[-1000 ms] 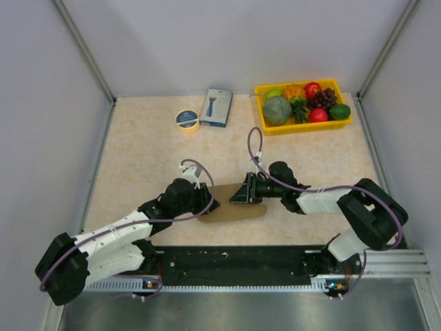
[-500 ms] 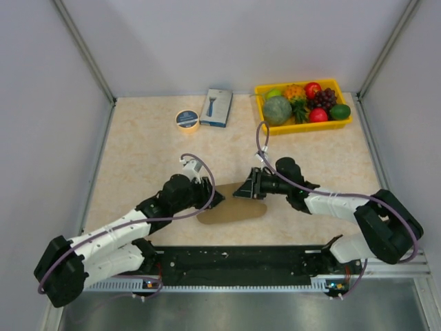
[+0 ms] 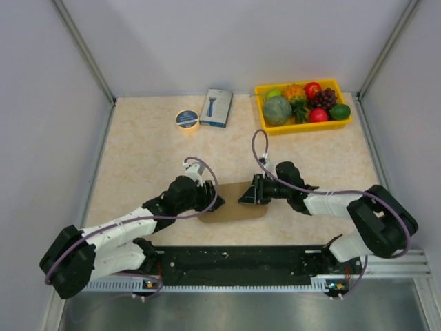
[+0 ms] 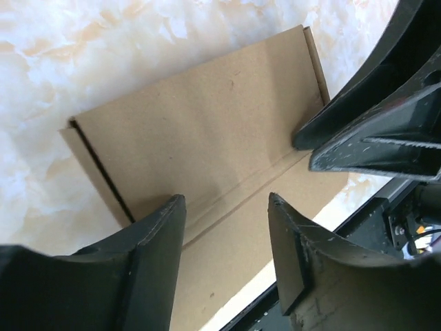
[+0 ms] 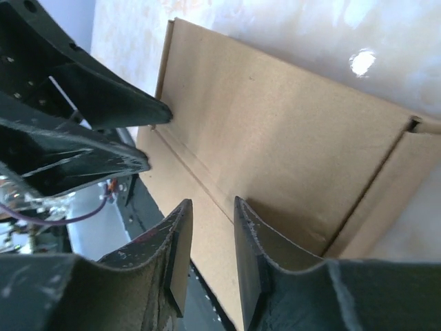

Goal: Fold the paper box

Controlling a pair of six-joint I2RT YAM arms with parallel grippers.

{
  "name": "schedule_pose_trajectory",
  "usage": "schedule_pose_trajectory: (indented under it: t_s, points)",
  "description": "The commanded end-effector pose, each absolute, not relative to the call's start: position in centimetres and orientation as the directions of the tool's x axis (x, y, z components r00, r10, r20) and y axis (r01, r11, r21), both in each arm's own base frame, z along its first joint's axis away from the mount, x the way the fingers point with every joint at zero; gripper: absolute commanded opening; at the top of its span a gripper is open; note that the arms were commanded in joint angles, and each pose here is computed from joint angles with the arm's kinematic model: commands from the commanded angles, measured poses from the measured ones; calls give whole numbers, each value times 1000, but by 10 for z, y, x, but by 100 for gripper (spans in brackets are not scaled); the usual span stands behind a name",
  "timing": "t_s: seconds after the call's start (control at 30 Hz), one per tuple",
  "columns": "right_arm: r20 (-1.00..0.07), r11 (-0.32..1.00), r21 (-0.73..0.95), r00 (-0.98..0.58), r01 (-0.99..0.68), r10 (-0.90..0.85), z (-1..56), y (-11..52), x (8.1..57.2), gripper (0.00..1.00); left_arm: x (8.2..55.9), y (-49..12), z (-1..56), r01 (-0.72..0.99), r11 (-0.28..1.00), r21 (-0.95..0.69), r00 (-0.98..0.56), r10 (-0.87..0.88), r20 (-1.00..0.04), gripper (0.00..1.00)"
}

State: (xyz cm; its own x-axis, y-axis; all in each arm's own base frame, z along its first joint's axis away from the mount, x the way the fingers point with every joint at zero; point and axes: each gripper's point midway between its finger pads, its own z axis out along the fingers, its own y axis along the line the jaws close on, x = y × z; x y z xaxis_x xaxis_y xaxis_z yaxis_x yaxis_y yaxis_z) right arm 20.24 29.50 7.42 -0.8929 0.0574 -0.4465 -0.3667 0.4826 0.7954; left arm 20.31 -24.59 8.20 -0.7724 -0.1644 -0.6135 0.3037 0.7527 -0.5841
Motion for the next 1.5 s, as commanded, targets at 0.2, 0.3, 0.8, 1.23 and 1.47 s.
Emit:
schedule_pose_trajectory:
  t_s: [0.2, 0.3, 0.8, 1.23, 1.47]
  points:
    - [-585, 720, 574, -811, -390, 27, 110, 229, 238, 45, 213, -204, 140, 292, 797, -528, -682, -213, -699, 78]
    - [-607, 735, 529, -794, -424, -20, 110, 220, 232, 62, 210, -196, 138, 288, 814, -504, -685, -193, -703, 82]
    - [-593, 590, 630, -803, -506, -57, 89, 241, 210, 74, 192, -217, 102, 296, 720, -628, -786, -189, -588, 90]
    - [-625, 896, 133, -737, -425, -257, 97, 204, 179, 75, 175, -173, 116, 268, 901, -341, -761, -19, -649, 84]
    - [-631, 840, 289, -751, -459, -193, 110, 238, 172, 76, 163, -197, 114, 246, 923, -295, -784, 11, -620, 83]
